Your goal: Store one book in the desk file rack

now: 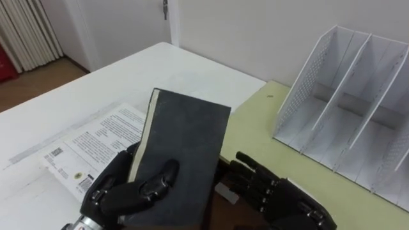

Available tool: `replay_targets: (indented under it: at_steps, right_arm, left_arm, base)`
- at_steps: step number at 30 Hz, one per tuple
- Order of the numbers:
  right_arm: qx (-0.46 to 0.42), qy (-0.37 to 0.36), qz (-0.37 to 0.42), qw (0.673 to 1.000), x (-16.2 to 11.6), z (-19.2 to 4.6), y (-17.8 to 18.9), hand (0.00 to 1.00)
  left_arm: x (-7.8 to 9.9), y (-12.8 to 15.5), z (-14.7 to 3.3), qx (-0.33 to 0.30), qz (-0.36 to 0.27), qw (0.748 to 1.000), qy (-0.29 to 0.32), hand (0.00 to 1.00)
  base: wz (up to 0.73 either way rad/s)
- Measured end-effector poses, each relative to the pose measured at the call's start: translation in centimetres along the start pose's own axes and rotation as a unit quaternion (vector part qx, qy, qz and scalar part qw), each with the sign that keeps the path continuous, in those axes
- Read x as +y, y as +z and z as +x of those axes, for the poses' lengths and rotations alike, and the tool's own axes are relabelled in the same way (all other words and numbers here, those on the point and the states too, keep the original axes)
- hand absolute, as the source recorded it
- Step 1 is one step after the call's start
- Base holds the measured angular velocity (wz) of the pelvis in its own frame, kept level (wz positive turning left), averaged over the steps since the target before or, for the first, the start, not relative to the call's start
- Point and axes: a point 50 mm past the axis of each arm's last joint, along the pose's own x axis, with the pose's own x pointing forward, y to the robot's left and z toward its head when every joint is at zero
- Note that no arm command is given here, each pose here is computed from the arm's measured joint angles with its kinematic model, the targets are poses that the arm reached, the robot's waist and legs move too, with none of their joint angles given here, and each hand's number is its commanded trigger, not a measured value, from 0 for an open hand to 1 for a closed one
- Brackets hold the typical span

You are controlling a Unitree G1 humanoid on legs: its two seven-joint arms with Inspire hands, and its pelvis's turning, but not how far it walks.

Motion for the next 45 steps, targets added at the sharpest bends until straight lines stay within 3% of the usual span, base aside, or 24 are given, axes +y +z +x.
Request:
replay_targets:
  at_steps: [12,28,30,45]
  right_arm:
    - [-0.040,0.064,0.034,0.997,0.8,0.5,1.9,0.00]
    - [-0.027,0.085,0.030,0.995,1.1,1.2,2.0,0.00]
    - [-0.034,0.086,0.037,0.995,1.1,1.2,2.1,1.00]
    - [-0.019,0.106,0.035,0.994,1.3,1.4,2.0,1.00]
  left_arm:
    - [-0.8,-1.0,-0.3,0.086,0.006,0.991,-0.103,1.00]
    - [-1.2,-1.3,-0.1,0.106,-0.029,0.982,-0.156,1.00]
    - [-1.1,-1.2,-0.2,0.112,-0.025,0.981,-0.157,1.00]
    - [-1.0,-0.9,0.3,0.112,-0.016,0.980,-0.163,1.00]
  base:
    - [0.00]
    - [-0.01]
    - [0.00]
    - [-0.01]
